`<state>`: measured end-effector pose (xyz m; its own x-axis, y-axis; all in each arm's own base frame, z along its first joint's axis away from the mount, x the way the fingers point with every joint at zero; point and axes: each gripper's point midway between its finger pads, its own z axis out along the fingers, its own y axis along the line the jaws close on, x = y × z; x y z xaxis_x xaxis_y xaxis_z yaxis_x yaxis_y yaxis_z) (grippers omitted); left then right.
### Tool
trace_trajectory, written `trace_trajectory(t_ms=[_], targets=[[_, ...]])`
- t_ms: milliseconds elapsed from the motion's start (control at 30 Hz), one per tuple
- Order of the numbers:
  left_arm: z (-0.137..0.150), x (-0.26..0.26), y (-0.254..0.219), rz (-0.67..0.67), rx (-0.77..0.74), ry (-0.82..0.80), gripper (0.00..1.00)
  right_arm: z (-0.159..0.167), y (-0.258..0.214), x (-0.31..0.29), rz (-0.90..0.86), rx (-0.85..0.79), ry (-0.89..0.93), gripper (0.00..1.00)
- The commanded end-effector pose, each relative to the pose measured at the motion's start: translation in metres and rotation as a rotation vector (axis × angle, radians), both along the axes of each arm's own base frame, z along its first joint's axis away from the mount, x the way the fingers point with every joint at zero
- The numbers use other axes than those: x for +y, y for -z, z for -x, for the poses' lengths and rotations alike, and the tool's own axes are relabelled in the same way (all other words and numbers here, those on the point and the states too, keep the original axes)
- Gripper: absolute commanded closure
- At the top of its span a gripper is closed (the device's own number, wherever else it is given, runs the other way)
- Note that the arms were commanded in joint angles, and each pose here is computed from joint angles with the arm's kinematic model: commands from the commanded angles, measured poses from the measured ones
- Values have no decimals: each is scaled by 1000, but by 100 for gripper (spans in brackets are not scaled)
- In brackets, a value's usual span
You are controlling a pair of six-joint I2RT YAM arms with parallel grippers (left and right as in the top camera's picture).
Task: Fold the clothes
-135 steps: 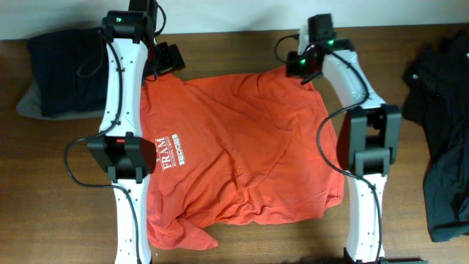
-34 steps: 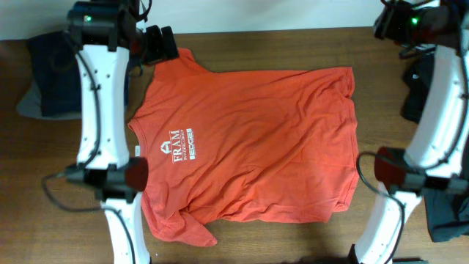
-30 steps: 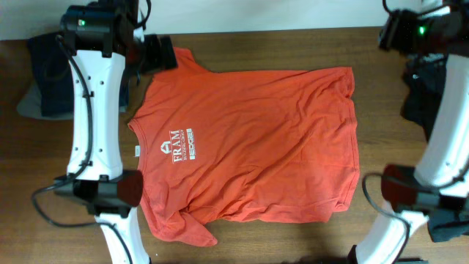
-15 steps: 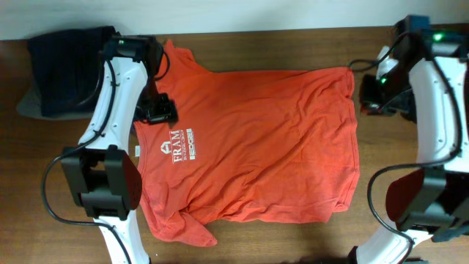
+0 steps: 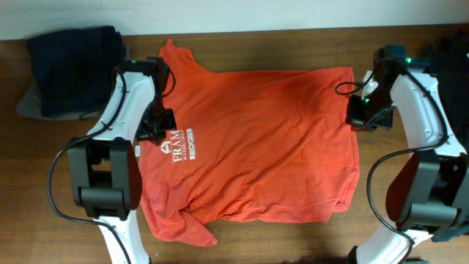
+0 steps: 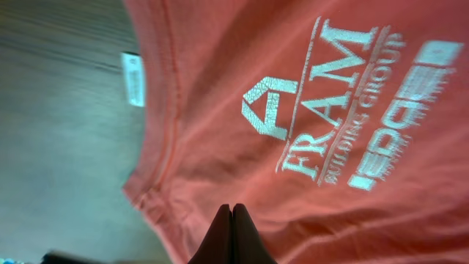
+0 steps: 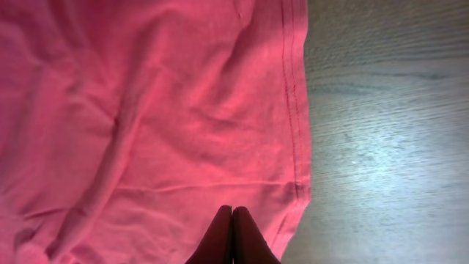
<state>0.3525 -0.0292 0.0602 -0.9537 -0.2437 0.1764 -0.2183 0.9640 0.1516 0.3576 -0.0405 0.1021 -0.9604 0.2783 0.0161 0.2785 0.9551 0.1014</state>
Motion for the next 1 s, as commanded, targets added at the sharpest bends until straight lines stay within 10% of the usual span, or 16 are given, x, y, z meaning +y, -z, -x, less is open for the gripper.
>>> trace_trajectory(t_ms=[0,967], targets=[[11,-4,15,29,26,-18,100,5,13,1,4,12,16,96],[6,25,48,35,-28,-104,99,2,87,-1,12,18,50,96]])
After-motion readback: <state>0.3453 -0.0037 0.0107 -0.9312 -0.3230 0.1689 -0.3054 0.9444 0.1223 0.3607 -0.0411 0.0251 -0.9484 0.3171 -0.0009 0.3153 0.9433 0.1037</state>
